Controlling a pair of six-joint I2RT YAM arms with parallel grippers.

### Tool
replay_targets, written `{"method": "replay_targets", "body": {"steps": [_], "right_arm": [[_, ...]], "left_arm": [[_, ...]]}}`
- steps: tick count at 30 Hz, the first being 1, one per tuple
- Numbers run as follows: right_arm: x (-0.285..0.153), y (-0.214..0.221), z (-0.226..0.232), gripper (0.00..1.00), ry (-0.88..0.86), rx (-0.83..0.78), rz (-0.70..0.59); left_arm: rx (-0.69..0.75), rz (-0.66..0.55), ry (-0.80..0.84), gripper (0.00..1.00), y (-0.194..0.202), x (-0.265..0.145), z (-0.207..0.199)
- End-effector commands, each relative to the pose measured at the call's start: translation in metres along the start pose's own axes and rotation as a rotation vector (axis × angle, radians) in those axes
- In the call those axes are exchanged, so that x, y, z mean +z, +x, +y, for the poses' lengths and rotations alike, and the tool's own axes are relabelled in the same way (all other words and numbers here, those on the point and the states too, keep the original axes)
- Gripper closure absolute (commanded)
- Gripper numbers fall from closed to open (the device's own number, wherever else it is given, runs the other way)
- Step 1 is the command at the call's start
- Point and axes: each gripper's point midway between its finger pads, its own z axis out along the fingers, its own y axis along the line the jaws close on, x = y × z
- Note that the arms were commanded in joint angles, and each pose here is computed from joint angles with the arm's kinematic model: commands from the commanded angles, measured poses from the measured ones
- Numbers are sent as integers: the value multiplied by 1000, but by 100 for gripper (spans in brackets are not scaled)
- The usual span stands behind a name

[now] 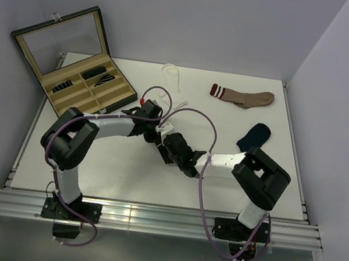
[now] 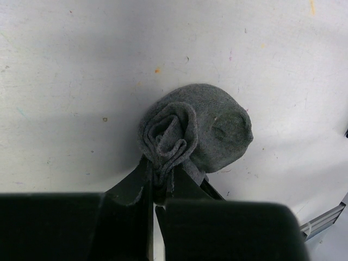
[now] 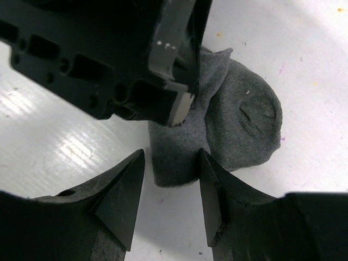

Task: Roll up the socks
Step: Roll the sock at the center of the board.

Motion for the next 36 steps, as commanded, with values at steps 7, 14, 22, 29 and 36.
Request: {"method": "replay_targets", "body": {"steps": [7, 14, 22, 29, 36], "right_arm": [[15, 6, 4, 97, -2, 14, 38], [4, 10, 16, 100, -232, 200, 119], [-6, 7, 15, 100, -490, 448, 236], [-6, 0, 17, 100, -664, 669, 294], [4, 6, 6, 100, -739, 827, 315]], "left_arm": [[35, 57, -80, 97, 15, -4, 24], [26, -9, -59, 51, 3, -15, 20], [-42, -116, 15, 14, -14, -35, 12], [-79, -209, 90, 13, -24, -51, 7], [-88, -204, 115, 13, -21, -42, 6]]}}
